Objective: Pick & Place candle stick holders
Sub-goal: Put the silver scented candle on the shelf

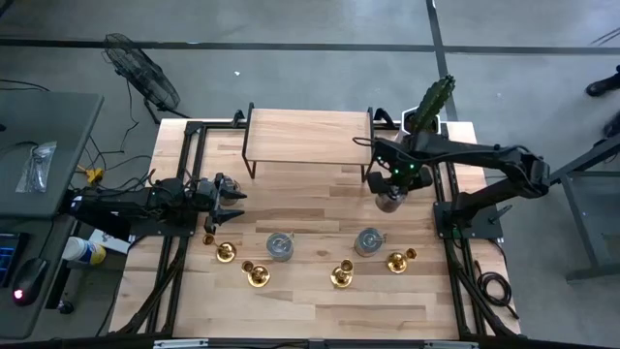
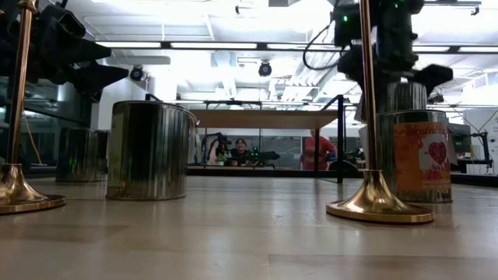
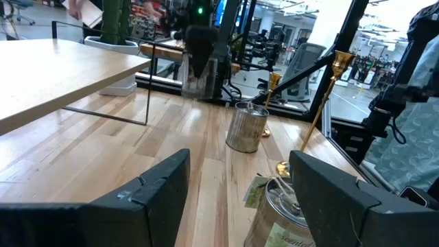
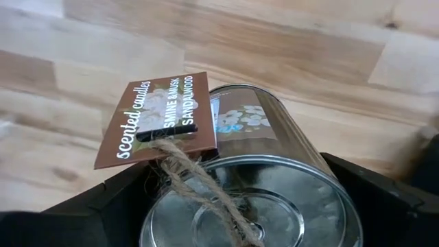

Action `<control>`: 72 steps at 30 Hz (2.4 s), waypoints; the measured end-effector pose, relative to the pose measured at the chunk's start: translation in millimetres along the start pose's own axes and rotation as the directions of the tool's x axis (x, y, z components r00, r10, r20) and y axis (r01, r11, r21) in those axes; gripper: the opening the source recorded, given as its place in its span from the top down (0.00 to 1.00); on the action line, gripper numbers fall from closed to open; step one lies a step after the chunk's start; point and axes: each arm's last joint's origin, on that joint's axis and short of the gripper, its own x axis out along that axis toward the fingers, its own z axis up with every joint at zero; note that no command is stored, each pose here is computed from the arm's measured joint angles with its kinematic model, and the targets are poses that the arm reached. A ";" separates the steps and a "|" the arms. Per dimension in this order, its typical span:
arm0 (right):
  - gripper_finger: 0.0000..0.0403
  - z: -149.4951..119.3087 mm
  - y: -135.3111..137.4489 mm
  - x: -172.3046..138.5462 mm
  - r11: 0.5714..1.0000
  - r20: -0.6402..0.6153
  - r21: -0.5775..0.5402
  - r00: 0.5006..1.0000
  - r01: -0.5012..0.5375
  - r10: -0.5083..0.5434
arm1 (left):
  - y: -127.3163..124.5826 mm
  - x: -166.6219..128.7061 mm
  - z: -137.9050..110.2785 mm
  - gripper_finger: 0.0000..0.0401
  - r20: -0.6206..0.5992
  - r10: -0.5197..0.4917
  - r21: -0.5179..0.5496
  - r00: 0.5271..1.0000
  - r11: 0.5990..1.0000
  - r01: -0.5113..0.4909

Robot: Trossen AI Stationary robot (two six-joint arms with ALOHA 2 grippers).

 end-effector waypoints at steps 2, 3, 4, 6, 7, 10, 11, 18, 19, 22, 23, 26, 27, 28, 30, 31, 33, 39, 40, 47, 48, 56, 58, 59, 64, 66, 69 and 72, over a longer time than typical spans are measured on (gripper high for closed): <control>0.12 -0.3 2.8 -11.4 1.000 0.009 -0.021 1.000 -0.007 0.007 | -0.1 0.0 0.1 0.39 0.000 -0.001 0.000 1.000 1.000 0.001; 0.12 -0.5 4.4 -17.6 0.999 0.013 -0.032 1.000 -0.014 0.015 | 0.0 0.0 0.0 0.39 0.000 0.000 0.000 1.000 1.000 0.000; 0.12 -0.7 6.2 -24.1 0.999 0.019 -0.046 1.000 -0.023 0.024 | 0.0 0.0 0.0 0.39 0.000 0.000 0.000 1.000 1.000 0.000; 0.12 -1.4 9.7 -37.0 0.996 0.031 -0.074 0.998 -0.044 0.046 | 0.0 0.0 0.1 0.39 0.000 0.000 0.000 1.000 1.000 0.000; 0.12 -1.5 11.2 -43.2 0.995 0.038 -0.089 0.998 -0.055 0.059 | 0.0 0.0 -0.1 0.39 -0.001 0.000 0.000 1.000 1.000 0.000; 0.12 -2.1 15.7 -60.2 0.989 0.060 -0.122 0.994 -0.089 0.097 | 0.0 0.0 -0.1 0.39 -0.001 0.000 0.000 1.000 1.000 0.000; 0.12 -1.9 17.5 -65.1 0.987 0.067 -0.129 0.992 -0.097 0.106 | 0.0 0.0 0.1 0.39 0.000 0.000 0.000 1.000 1.000 0.000; 0.12 5.5 32.4 -97.3 0.976 0.153 -0.163 0.973 -0.147 0.172 | 0.0 0.0 0.0 0.39 0.000 0.000 0.000 1.000 1.000 0.000; 0.12 7.1 35.3 -101.4 0.974 0.170 -0.169 0.969 -0.149 0.178 | -0.1 0.0 0.1 0.39 0.000 -0.001 0.000 1.000 1.000 0.001; 0.12 15.0 43.6 -111.3 0.969 0.203 -0.191 0.960 -0.153 0.192 | -0.1 0.0 0.1 0.39 0.000 -0.001 0.000 1.000 1.000 0.001; 0.12 18.3 47.0 -114.3 0.967 0.213 -0.201 0.957 -0.155 0.197 | 0.0 0.0 0.0 0.39 0.000 0.000 0.000 1.000 1.000 0.000; 0.12 29.5 57.0 -122.9 0.960 0.238 -0.224 0.946 -0.166 0.219 | 0.0 0.0 0.0 0.39 0.000 0.000 0.000 1.000 1.000 0.000; 0.12 33.3 60.4 -125.5 0.958 0.245 -0.234 0.943 -0.168 0.225 | 0.0 0.0 0.1 0.39 0.000 0.000 0.000 1.000 1.000 0.000; 0.12 37.7 63.9 -128.2 0.955 0.256 -0.242 0.939 -0.168 0.230 | 0.0 0.0 0.0 0.39 0.000 0.000 0.000 1.000 1.000 0.000; 0.12 46.5 69.5 -132.6 0.953 0.276 -0.258 0.932 -0.161 0.233 | 0.0 0.0 0.1 0.39 0.000 -0.001 0.000 1.000 1.000 0.001; 0.12 51.3 72.2 -134.1 0.952 0.284 -0.263 0.931 -0.156 0.231 | 0.0 0.0 0.0 0.39 0.000 0.000 0.000 1.000 1.000 0.000; 0.12 61.4 76.0 -137.2 0.952 0.297 -0.268 0.927 -0.149 0.229 | 0.0 0.0 0.0 0.39 0.000 0.000 0.000 1.000 1.000 0.000; 0.12 93.5 86.9 -140.4 0.956 0.330 -0.258 0.917 -0.143 0.226 | 0.0 0.0 0.0 0.39 0.000 0.000 0.000 1.000 1.000 0.000; 0.12 98.8 88.5 -140.0 0.957 0.333 -0.254 0.915 -0.143 0.226 | 0.0 0.0 -0.1 0.39 -0.001 0.000 0.000 1.000 1.000 0.000; 0.12 133.6 86.7 -133.1 0.972 0.345 -0.196 0.919 -0.129 0.191 | 0.0 0.0 0.1 0.39 0.000 0.000 0.000 1.000 1.000 0.000; 0.12 138.9 84.9 -131.2 0.975 0.346 -0.183 0.920 -0.124 0.182 | 0.0 0.0 0.0 0.39 0.000 0.000 0.000 1.000 1.000 0.000; 0.12 170.4 72.2 -115.8 0.995 0.366 -0.082 0.927 -0.062 0.088 | 0.0 0.0 0.0 0.39 0.000 0.000 0.000 1.000 1.000 0.000; 0.12 174.7 71.3 -112.2 0.996 0.358 -0.071 0.930 -0.058 0.079 | -0.1 0.0 0.1 0.39 0.000 -0.001 0.000 1.000 1.000 0.001; 0.12 175.8 70.7 -111.3 0.996 0.354 -0.066 0.932 -0.059 0.078 | 0.0 0.0 0.0 0.39 0.000 0.000 0.000 1.000 1.000 0.000; 0.12 182.6 70.0 -106.2 0.997 0.354 -0.049 0.933 -0.052 0.066 | 0.0 0.0 0.0 0.39 0.000 0.001 0.000 1.000 1.000 -0.001; 0.12 186.2 69.9 -102.0 0.998 0.349 -0.039 0.936 -0.044 0.055 | 0.0 0.0 0.0 0.39 0.000 0.002 0.000 1.000 1.000 -0.002; 0.12 190.3 68.6 -99.2 0.999 0.356 -0.025 0.934 -0.027 0.034 | 0.0 0.0 0.1 0.39 0.000 0.002 0.000 1.000 1.000 -0.002; 0.12 191.4 65.9 -99.6 1.000 0.367 -0.011 0.930 -0.005 0.008 | 0.0 0.0 0.1 0.39 0.001 0.002 0.000 1.000 1.000 -0.002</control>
